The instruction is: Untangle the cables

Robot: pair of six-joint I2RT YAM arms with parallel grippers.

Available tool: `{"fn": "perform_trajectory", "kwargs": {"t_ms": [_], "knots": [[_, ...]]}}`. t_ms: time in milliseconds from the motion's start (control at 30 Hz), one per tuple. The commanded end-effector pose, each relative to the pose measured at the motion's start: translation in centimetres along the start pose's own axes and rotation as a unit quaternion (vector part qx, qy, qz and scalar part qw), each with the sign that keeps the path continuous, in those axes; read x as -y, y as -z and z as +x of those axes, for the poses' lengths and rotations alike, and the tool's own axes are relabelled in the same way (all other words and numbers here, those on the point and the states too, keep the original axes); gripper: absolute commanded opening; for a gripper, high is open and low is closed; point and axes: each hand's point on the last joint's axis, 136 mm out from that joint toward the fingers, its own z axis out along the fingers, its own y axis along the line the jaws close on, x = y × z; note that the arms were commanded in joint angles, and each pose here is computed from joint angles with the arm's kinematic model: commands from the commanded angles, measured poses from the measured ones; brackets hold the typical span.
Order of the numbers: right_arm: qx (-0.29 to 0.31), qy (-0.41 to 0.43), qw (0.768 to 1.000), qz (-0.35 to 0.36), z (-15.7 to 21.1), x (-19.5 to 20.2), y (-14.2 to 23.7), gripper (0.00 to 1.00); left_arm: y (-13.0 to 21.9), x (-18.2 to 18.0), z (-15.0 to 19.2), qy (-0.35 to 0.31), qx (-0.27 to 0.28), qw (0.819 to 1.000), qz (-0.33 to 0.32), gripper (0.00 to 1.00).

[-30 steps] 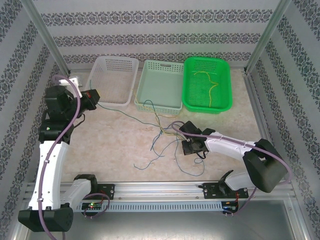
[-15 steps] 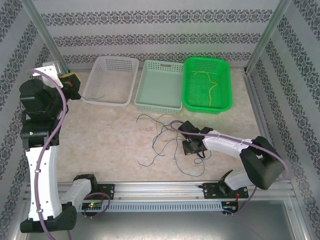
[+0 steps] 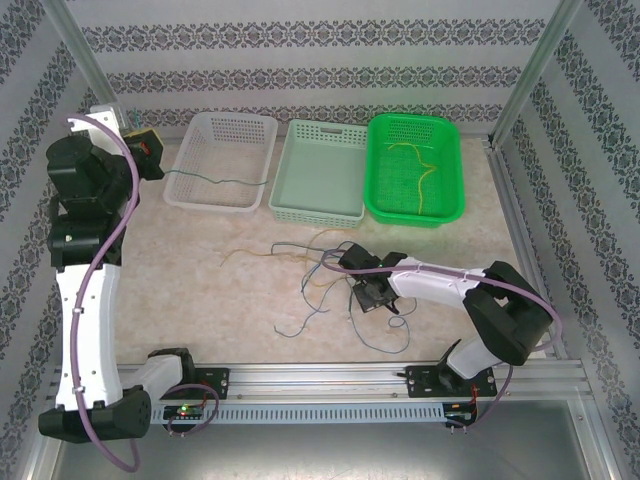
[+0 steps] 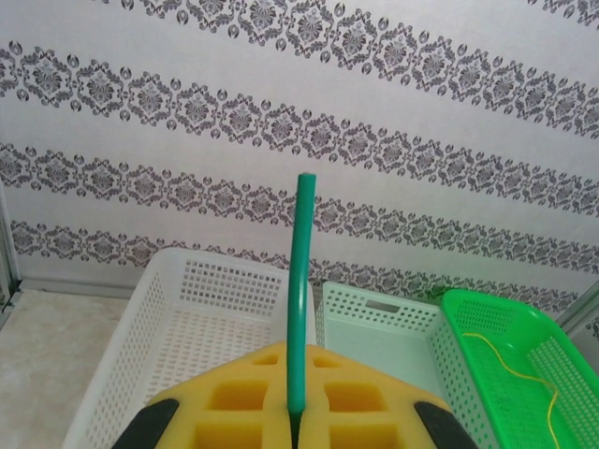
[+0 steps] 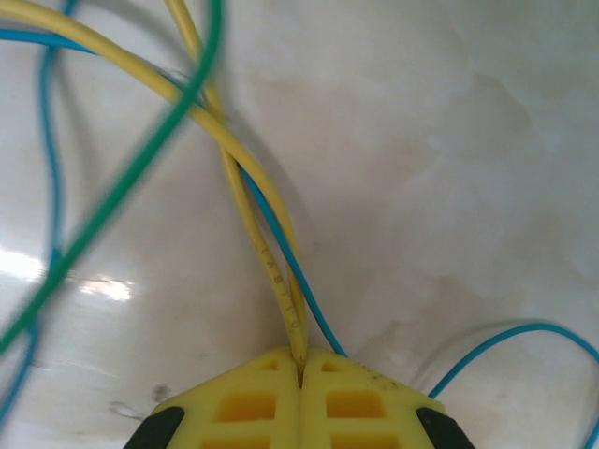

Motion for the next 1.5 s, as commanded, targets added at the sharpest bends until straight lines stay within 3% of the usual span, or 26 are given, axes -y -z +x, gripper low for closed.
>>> {"fn": "perform_trajectory", "kwargs": {"t_ms": [0, 333, 567, 833, 1133, 1167, 1200, 1267, 1333, 1467], "knots": [[0.024, 0.018, 0.999, -0.033, -1.6, -1.8, 0.5, 0.0, -1.4, -0.8, -2.0, -0.008, 0.044, 0.999, -0.006, 0.0], [0.01, 0.009, 0.999, -0.033, -0.9, -1.8, -0.2, 0.0, -8.0, -2.9, -0.5, 0.025, 0.062, 0.998, 0.007, 0.0], [0.011, 0.007, 0.999, -0.044, -1.1, -2.4, -0.1, 0.0, -13.0, -6.5, 1.6, 0.058, 0.083, 0.994, -0.029, 0.0], [0.01, 0.009, 0.999, -0.041, -1.1, -2.5, 0.2, 0.0, -18.6, -9.7, 8.7, 0.111, 0.045, 0.992, -0.035, 0.0], [-0.001, 0.022, 0.999, -0.035, -0.6, -2.5, 0.1, 0.0, -19.6, -10.9, 16.7, 0.151, -0.026, 0.988, -0.032, 0.01], [-0.005, 0.026, 0.999, -0.031, -0.5, -2.5, 0.0, 0.0, -19.6, -11.0, 17.3, 0.154, -0.034, 0.987, -0.035, 0.07], [-0.008, 0.026, 0.999, -0.029, -0.4, -2.5, 0.0, 0.0, -19.4, -11.3, 18.2, 0.16, -0.046, 0.985, -0.042, 0.23], [-0.008, 0.029, 0.999, -0.028, -0.4, -2.6, -0.1, 0.0, -18.9, -11.1, 19.2, 0.166, -0.064, 0.983, -0.045, 0.69], [-0.004, 0.027, 0.999, -0.028, -0.5, -2.7, 0.0, 0.0, -18.3, -10.5, 19.2, 0.153, -0.077, 0.984, -0.048, 0.97], [0.013, 0.028, 0.999, -0.031, -1.0, -2.8, 0.6, 0.1, -15.9, -8.9, 17.1, 0.106, -0.074, 0.989, -0.066, 1.0]]}}
